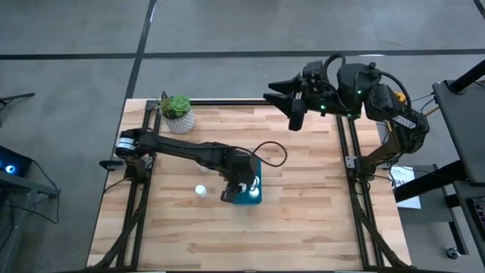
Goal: Pick and place pill bottles into a basket
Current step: Put the white medicine bottle into the blue bin
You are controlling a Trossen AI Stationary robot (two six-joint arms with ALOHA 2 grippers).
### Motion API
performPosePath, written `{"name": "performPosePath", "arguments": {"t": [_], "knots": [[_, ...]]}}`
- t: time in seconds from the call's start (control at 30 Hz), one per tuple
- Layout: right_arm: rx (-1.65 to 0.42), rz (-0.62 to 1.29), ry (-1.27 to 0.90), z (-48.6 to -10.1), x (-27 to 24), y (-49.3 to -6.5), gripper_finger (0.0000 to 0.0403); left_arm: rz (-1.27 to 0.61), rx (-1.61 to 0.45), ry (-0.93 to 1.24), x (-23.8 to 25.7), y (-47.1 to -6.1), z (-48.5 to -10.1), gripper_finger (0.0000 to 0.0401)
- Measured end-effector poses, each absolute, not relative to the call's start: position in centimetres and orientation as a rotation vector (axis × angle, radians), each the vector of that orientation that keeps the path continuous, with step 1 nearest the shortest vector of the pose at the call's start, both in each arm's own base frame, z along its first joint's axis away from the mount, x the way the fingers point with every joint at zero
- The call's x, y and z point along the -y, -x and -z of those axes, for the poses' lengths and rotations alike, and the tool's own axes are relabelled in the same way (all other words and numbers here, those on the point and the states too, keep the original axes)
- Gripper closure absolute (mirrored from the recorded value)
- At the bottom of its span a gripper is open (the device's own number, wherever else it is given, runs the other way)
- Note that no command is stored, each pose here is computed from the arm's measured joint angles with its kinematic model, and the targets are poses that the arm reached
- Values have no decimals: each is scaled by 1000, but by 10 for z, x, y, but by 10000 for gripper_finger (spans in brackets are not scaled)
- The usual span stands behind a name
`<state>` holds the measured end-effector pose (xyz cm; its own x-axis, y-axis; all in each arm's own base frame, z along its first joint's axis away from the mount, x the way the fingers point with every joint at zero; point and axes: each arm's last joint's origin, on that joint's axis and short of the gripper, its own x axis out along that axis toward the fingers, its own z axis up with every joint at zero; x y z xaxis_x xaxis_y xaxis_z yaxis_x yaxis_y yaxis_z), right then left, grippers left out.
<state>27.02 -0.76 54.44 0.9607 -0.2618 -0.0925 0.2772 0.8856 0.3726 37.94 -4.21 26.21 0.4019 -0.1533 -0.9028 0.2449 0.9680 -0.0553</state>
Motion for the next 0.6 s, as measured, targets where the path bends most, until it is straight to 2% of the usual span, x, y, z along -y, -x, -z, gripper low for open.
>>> {"name": "performPosePath", "arguments": {"t": [0.2,0.6], "knots": [[-55,275,-395,-543,5,-270,193,281,-1176,-87,49,-384,-247,259],[-55,281,-390,-543,5,-270,193,304,-1159,-78,51,-386,-242,259]]}}
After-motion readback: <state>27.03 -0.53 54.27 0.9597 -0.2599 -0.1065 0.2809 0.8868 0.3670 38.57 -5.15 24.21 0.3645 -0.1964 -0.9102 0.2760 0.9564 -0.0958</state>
